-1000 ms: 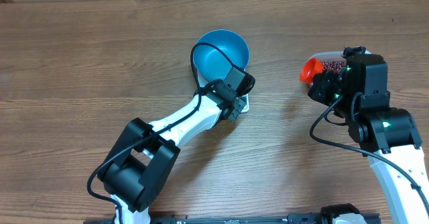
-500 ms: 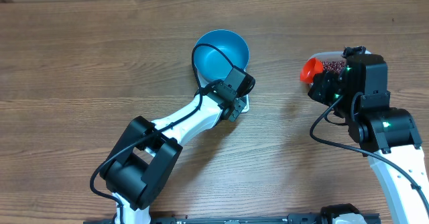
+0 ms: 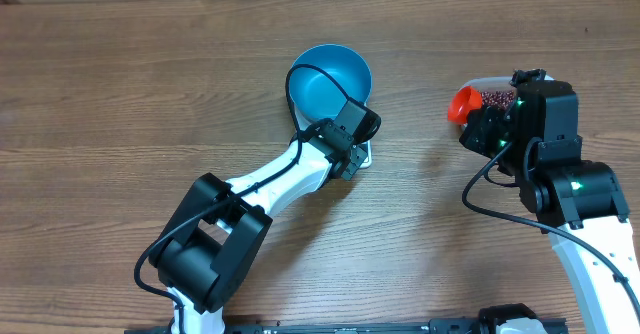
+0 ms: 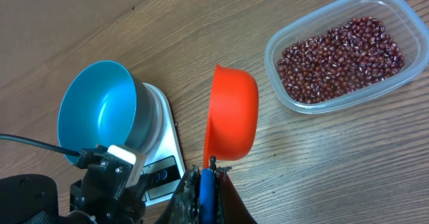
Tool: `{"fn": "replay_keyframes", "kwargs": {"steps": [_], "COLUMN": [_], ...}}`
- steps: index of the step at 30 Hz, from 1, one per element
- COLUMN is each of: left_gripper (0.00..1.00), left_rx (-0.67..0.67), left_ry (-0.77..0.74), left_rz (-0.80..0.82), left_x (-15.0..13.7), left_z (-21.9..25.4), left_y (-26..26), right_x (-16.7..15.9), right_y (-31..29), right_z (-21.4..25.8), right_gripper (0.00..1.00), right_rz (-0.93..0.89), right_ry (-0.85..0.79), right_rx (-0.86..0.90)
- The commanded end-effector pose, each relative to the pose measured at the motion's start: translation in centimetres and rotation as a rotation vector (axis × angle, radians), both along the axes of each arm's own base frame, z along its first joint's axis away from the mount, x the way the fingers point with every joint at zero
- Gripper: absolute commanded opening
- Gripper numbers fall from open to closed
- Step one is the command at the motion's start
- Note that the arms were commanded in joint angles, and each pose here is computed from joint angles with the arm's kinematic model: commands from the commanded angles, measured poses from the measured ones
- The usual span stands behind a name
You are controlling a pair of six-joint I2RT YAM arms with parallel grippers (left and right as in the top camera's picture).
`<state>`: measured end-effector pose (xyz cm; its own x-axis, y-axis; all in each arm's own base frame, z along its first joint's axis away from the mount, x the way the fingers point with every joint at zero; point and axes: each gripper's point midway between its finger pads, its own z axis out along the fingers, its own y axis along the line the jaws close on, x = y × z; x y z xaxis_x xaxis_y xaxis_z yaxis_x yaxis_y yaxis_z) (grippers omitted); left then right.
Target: Scoop item into bowl and weigh 150g on scale
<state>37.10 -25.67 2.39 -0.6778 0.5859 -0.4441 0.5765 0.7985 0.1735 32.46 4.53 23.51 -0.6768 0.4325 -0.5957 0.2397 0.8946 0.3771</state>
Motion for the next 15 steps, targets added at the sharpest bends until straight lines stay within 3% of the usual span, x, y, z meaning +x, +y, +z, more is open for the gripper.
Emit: {"fn": "replay_keyframes", "kwargs": {"steps": [1, 15], "left_gripper": [0.04, 0.04], "left_rx": [0.031, 0.05], "left_ry": [0.016, 0.02], "left_rz": [-0.016, -0.018], "left_x": [-0.36, -0.39], "left_z": [-1.18, -1.57], "left_y": [0.36, 0.65], "right_x": [0.46, 0.47], "right_y": [0.2, 0.2], "right_z": [1.47, 1.48], "right_gripper": [0.04, 0.04], "right_rz": [0.006, 0.006], "right_ry": [-0.039, -0.039], "right_rx": [0.007, 0.007]}}
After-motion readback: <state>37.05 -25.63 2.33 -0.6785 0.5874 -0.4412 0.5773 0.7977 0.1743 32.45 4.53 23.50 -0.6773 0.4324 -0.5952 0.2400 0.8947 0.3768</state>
